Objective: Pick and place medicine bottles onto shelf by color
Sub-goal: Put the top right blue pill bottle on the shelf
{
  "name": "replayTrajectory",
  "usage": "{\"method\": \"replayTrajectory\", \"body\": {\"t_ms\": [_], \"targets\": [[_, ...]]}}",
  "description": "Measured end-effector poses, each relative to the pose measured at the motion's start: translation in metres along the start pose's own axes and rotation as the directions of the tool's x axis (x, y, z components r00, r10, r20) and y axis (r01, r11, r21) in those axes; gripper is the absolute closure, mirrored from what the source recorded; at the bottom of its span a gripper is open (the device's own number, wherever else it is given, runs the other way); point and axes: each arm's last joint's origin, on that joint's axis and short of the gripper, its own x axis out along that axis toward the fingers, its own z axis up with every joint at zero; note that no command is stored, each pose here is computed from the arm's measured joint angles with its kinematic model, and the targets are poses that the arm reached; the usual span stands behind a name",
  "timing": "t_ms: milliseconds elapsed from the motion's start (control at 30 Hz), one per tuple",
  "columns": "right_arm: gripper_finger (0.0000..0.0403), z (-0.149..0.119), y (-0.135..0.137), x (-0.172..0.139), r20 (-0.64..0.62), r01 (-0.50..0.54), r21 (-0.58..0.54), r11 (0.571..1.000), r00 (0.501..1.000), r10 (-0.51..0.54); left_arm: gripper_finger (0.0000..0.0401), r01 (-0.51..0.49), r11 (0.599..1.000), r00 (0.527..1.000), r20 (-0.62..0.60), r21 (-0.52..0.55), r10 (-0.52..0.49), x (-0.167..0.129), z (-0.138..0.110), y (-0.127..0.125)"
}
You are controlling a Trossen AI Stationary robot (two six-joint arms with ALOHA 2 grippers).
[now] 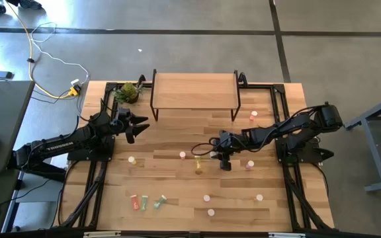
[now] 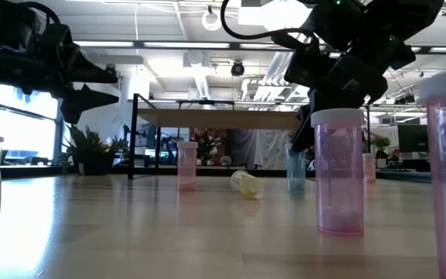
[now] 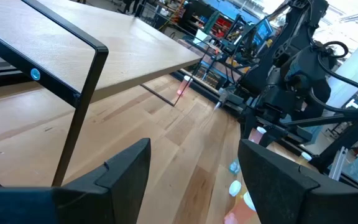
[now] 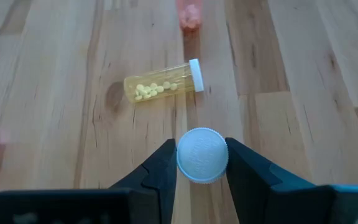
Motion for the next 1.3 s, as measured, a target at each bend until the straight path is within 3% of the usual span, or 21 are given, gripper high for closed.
{"method": "replayTrajectory", "body": {"t_ms": [300,667,1000,1300], "targets": [[0.0295,0.015,0.002,-0.001,0.154,-0.04,0.176,0.984,0.988,0.012,0.0167,0.0,1.0,1.0,0.0,0.0,0.0,0.0,0.0,0.0],[0.0295,0.077,-0.005,-0.021,0.318,0.134,0.205,0.97,0.928,-0.195,0.0167,0.001,1.0,1.0,0.0,0.0,-0.001,0.0,0.0,0.0],[0.0295,0.131,-0.039,-0.059,0.261,0.344,0.214,0.914,0.882,-0.393,0.0167,0.001,1.0,1.0,0.0,0.0,-0.001,0.0,0.0,0.0],[0.0295,0.153,-0.076,-0.091,0.207,0.455,0.186,0.871,0.849,-0.487,0.0167,0.001,1.0,1.0,0.0,0.0,-0.001,0.0,0.0,0.0]]}}
